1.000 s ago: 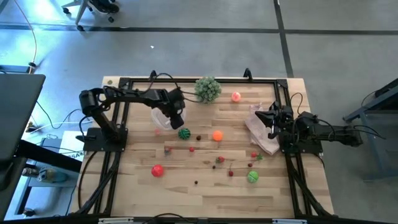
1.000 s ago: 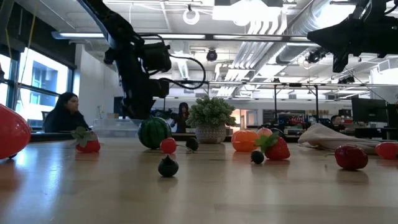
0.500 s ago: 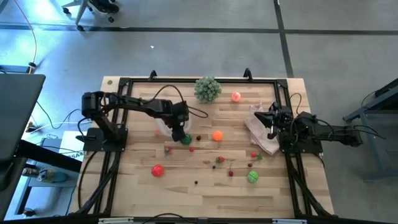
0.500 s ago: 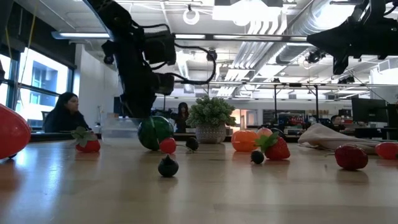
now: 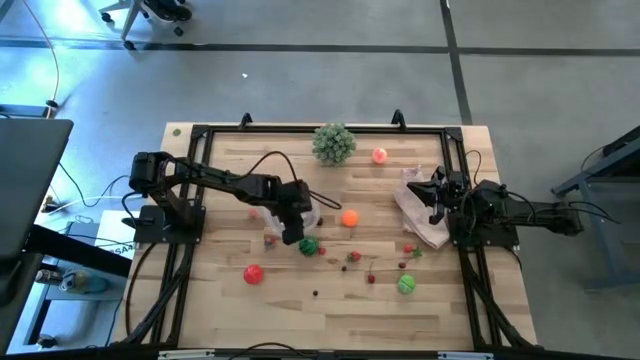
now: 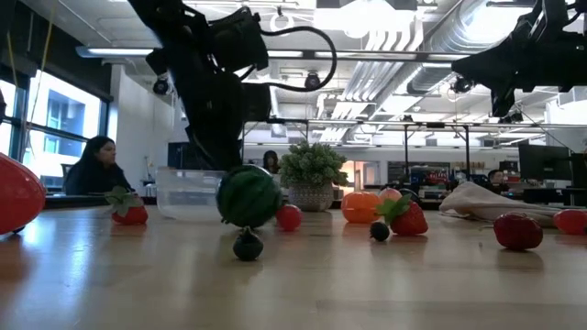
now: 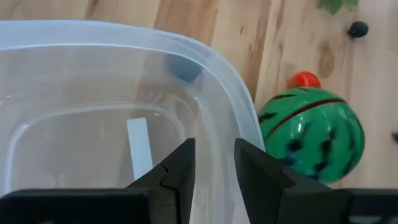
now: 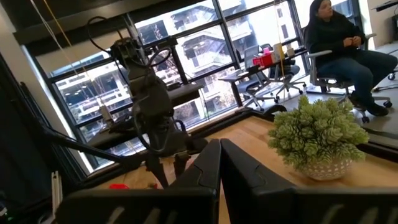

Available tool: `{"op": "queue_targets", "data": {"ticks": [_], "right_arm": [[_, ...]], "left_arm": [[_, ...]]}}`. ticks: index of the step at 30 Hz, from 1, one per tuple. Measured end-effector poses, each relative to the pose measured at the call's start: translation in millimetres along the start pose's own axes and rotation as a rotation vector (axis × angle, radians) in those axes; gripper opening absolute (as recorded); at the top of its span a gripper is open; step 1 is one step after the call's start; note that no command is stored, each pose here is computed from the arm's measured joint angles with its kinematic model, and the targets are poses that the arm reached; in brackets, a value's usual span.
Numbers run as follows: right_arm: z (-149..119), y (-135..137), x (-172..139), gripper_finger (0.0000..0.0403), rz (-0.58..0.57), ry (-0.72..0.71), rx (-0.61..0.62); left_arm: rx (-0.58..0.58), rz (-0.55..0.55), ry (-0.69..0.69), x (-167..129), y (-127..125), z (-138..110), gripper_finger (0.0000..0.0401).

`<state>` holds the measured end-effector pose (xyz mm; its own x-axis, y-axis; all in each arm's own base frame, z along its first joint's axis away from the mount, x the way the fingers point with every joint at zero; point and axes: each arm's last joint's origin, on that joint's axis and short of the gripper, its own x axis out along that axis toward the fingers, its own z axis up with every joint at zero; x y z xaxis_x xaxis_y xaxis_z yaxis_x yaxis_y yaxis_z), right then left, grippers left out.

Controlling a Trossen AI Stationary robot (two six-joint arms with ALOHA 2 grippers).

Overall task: Pick and placing Produce into tupperware
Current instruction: Move the transparent bin to the center of the table

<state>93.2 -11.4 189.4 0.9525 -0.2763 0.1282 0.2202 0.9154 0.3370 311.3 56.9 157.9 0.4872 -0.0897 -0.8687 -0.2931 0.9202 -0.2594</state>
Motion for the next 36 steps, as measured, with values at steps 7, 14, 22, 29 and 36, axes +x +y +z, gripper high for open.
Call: {"op": "queue_targets", "data": {"ticks": [7, 14, 22, 29, 36], "right_arm": [[-0.4, 1.2, 0.0, 0.0000, 0.041, 0.014, -0.001], [-0.6, 1.7, -0.1, 0.0000, 0.058, 0.019, -0.004], [-1.3, 3.5, -0.1, 0.0000, 0.122, 0.040, -0.030], [-3.1, 3.2, 0.6, 0.0000, 0.120, 0.059, -0.038], [-5.6, 2.6, 1.4, 0.0000, 0.111, 0.085, -0.045]], "left_arm": [[0.009, 0.000, -0.046, 0.0, -1.0, 4.3, 0.0101], [0.013, -0.002, -0.063, -0.1, -1.4, 5.9, 0.0101], [0.048, -0.030, -0.013, 31.4, -0.2, 22.1, 0.0101], [0.117, -0.024, 0.068, 47.9, -8.8, 41.7, 0.0101], [0.175, -0.048, 0.061, 46.0, -31.0, 46.0, 0.0101]]}}
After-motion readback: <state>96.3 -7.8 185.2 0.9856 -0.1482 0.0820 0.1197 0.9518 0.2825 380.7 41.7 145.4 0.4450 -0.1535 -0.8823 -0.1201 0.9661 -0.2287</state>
